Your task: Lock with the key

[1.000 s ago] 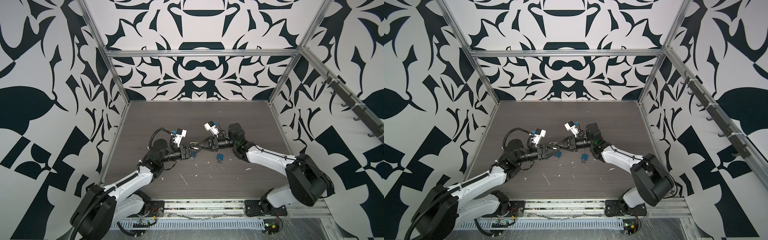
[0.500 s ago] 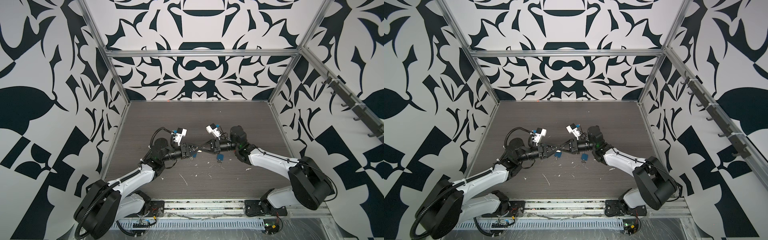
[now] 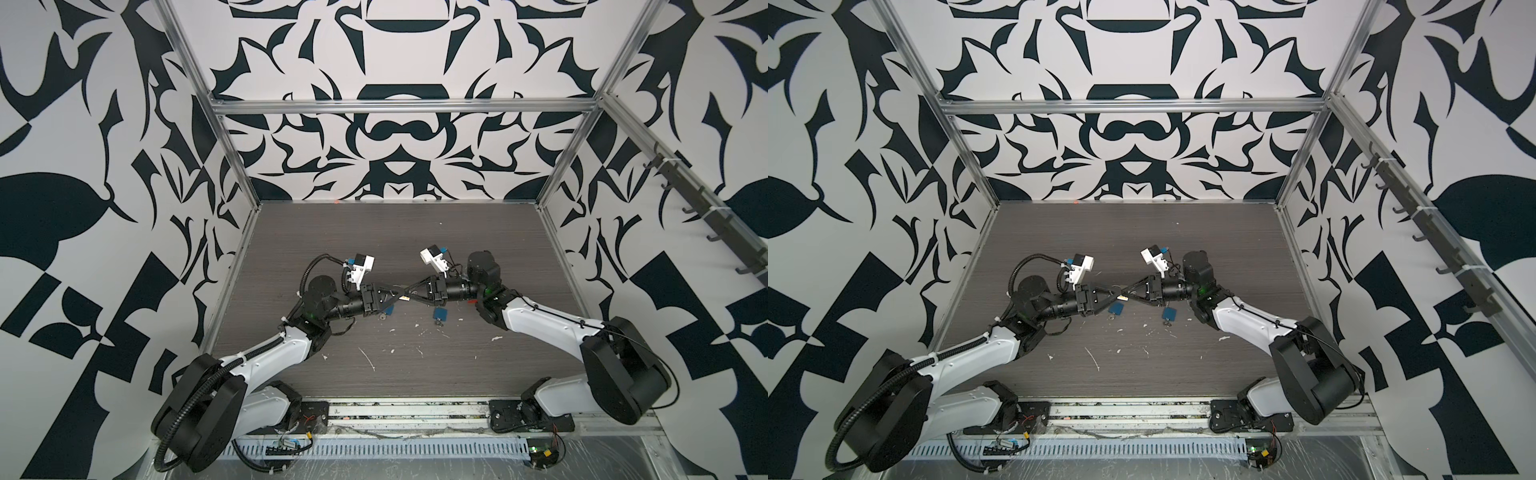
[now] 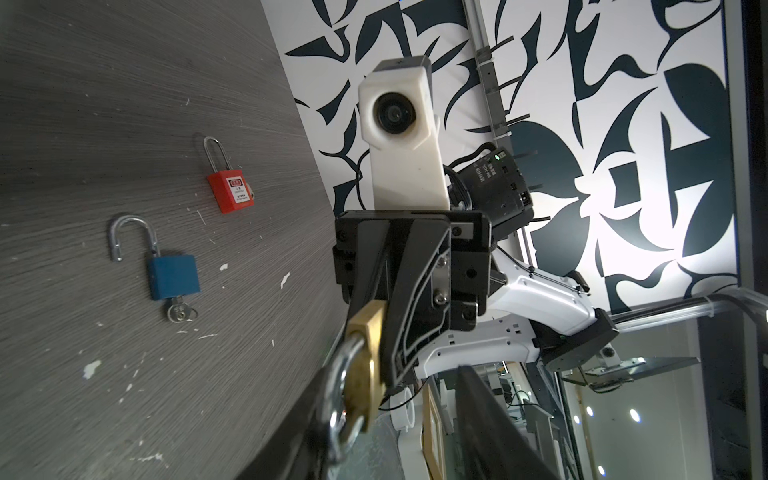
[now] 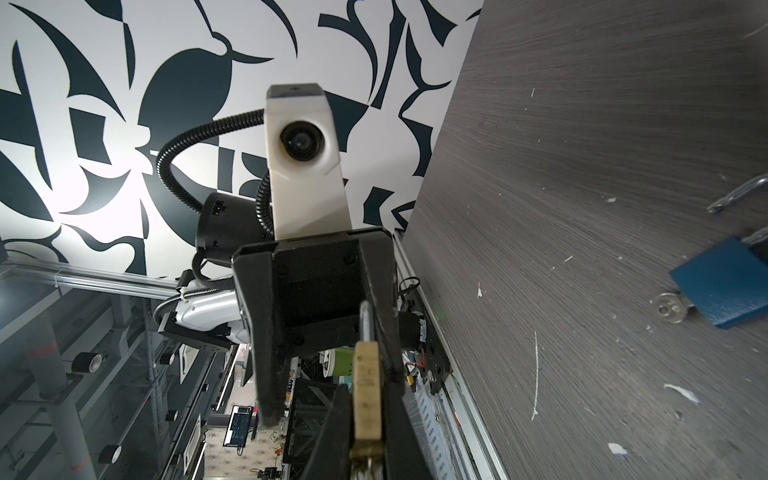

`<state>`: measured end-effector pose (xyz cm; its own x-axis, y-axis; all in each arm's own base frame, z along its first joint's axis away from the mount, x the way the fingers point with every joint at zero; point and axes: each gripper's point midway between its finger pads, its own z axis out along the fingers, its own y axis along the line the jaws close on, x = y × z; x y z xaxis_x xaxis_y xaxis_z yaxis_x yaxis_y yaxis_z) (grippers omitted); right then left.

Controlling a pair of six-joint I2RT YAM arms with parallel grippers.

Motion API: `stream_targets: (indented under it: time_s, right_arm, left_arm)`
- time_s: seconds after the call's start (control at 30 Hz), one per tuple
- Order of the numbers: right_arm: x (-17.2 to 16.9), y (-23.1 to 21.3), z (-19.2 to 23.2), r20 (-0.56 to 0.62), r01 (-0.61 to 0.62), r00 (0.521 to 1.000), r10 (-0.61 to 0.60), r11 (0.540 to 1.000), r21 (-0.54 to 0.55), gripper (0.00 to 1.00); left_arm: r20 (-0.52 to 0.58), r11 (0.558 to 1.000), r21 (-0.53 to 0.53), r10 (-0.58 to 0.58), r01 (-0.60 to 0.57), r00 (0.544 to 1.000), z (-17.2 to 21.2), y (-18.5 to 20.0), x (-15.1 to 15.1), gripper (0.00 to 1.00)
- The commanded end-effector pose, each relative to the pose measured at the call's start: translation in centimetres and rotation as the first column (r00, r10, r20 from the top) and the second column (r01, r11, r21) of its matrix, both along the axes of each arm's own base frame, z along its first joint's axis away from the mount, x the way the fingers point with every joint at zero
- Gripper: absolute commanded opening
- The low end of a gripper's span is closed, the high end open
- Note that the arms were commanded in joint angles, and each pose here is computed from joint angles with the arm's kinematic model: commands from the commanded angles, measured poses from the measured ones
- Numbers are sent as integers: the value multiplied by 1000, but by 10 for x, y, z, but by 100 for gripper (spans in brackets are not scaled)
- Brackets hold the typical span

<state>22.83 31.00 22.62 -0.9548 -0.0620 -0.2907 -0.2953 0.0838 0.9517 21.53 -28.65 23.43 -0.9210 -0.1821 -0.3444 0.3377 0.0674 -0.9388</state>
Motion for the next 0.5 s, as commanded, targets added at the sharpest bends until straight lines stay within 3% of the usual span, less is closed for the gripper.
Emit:
stream_targets:
  time_s: [0.0, 0.3, 0.4, 0.47]
  right_arm:
    - [-3, -1, 22, 87, -13, 996, 9, 999, 44, 0]
    - [1, -1, 22, 83, -7, 997, 3, 999, 42, 0]
    - [3, -2, 23, 83, 1, 997, -5, 999, 43, 3]
    - [4, -2, 24, 86, 5, 996, -9, 999, 45, 11]
  left_arm:
    - [37, 1000, -29, -8, 9, 999, 13, -2, 3, 41]
    - [17, 999, -48, -19, 20, 1000, 11, -6, 7, 0]
    - [-1, 999, -47, -19, 19, 1000, 5, -8, 11, 0]
    - [-8, 999, -48, -15, 14, 1000, 4, -8, 12, 0]
